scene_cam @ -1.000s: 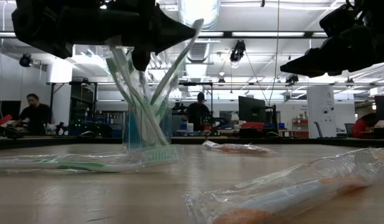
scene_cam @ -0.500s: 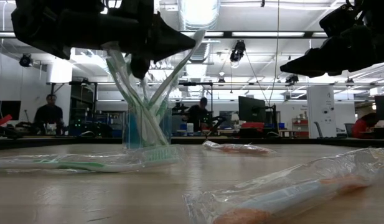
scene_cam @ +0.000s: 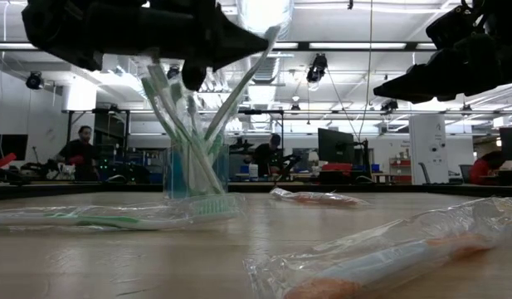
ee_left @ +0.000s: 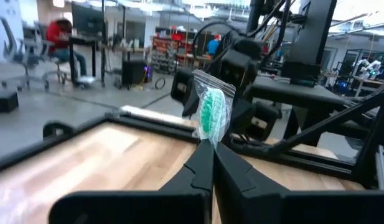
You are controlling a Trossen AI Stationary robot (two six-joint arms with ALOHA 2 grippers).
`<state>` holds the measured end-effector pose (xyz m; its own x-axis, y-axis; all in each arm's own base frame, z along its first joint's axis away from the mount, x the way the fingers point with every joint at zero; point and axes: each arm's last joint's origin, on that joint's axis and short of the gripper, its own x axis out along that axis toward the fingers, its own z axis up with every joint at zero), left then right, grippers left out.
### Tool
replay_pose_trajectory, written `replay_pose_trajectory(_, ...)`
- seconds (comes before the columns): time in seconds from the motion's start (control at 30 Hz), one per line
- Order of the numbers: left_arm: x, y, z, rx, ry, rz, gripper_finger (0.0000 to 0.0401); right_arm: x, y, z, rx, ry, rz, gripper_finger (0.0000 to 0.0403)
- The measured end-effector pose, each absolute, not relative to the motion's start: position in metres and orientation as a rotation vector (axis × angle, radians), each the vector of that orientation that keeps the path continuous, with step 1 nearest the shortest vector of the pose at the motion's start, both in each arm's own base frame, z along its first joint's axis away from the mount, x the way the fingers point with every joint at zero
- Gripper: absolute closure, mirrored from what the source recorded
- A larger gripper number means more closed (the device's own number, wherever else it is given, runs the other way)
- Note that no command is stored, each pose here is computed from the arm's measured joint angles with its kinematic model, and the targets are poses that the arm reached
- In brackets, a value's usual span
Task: Pick & Place toothbrushing station
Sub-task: Put the green toothbrush into the transparent organizer
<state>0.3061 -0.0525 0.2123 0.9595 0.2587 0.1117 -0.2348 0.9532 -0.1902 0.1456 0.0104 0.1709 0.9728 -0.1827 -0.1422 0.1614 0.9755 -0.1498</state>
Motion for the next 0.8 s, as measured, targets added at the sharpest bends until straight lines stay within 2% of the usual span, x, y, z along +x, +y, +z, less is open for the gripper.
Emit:
replay_pose_trajectory(0.4, 0.32, -0.067, 0.267, -0.065, -0.249, 0.258, 0.0398, 0.146, 0.01, 0.171, -0.138, 0.156, -0.174, 0.0158)
replay_pose_trajectory(0.53, 0.32, -0.077, 0.288, -0.008, -0.13, 0.327, 0.0394, 0.146, 0.01, 0.171, -0.138, 0.156, -0.175, 0.0158)
replay_pose_trajectory(0.63, 0.315, -0.088, 0.305, 0.033, -0.011, 0.31, 0.0391, 0.146, 0.01, 0.171, -0.138, 0.157, -0.175, 0.0158)
replay_pose_trajectory(0.8, 0.302, -0.11, 0.338, -0.059, 0.048, 0.235, 0.0398, 0.146, 0.01, 0.171, -0.138, 0.156, -0.174, 0.0158)
